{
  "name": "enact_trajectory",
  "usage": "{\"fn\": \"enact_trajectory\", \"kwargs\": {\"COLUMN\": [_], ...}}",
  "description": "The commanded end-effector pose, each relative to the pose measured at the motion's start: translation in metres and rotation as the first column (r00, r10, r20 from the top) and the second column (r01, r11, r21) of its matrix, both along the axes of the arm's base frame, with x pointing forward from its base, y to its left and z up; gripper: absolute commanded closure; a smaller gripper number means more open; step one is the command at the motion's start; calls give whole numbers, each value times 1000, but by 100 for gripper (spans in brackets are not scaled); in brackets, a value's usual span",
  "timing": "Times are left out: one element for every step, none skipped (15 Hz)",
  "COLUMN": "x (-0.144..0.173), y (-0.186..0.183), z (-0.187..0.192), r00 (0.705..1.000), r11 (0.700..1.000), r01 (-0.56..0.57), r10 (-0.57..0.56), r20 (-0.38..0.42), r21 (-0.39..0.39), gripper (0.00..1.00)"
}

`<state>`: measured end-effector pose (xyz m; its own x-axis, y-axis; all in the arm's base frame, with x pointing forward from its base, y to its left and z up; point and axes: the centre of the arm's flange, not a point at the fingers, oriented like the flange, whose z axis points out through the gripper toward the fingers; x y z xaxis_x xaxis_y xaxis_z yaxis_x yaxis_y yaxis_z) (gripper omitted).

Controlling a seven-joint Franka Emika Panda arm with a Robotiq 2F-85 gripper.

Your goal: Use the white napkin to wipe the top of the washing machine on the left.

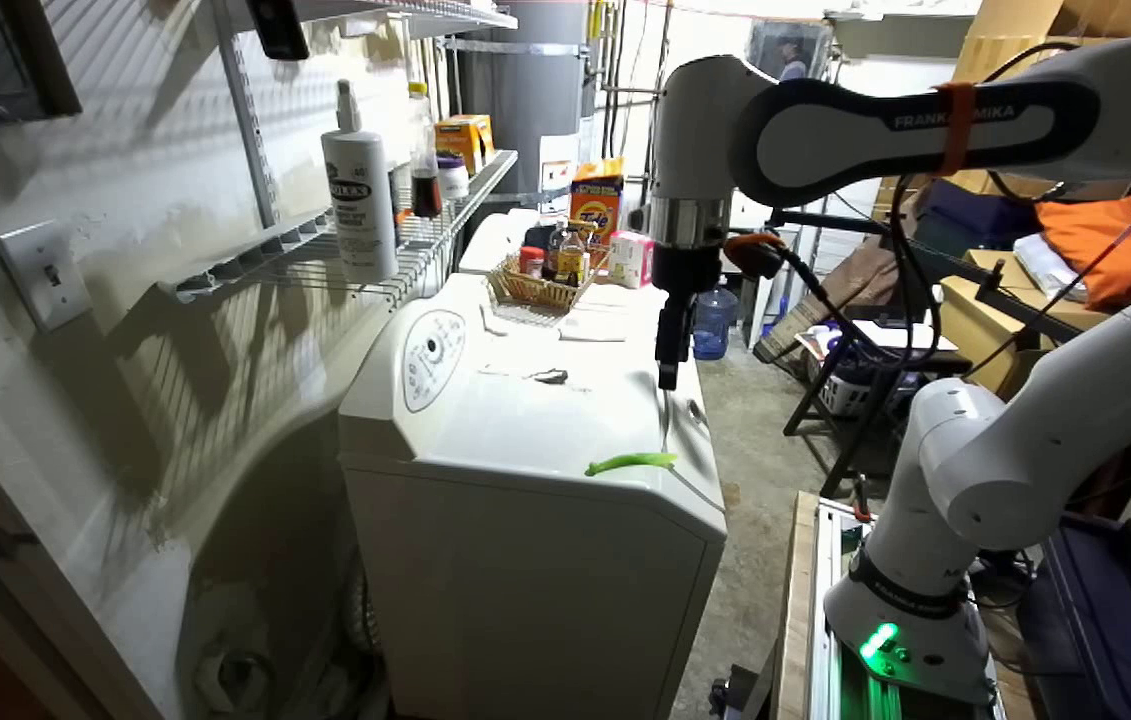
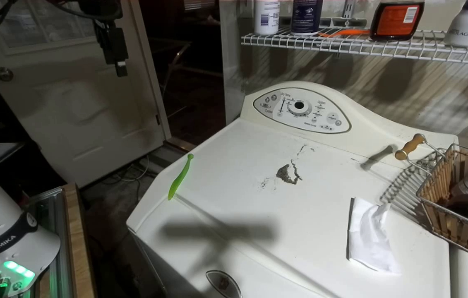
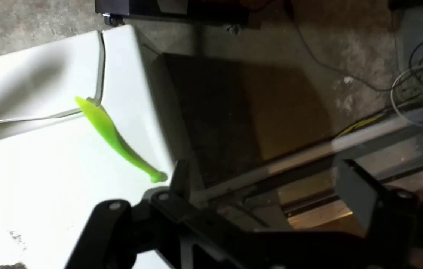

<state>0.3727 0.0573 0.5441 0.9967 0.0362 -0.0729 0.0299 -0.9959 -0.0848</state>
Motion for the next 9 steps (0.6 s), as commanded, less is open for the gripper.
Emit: {"fn": "enact_trajectory", "kwargs": {"x": [18, 25, 29, 34, 39, 43, 48, 53, 59], "y": [-58, -81, -100, -122, -145, -164, -185, -204, -222], "z": [-6, -7, -9, -13, -17, -22, -28, -34, -41], "r00": [980, 967, 951, 932, 909, 883, 854, 825, 795], "r11": [984, 976, 964, 949, 932, 913, 892, 871, 850], "r01": [176, 217, 266, 316, 362, 409, 451, 491, 527], "r10": [-173, -212, -259, -307, -352, -396, -435, -467, -492], "r20": [98, 140, 169, 194, 224, 250, 285, 320, 355], "r21": [-24, -21, -20, -17, -5, 1, 8, 6, -3], "gripper": [0, 0, 0, 0, 0, 0, 0, 0, 0]}}
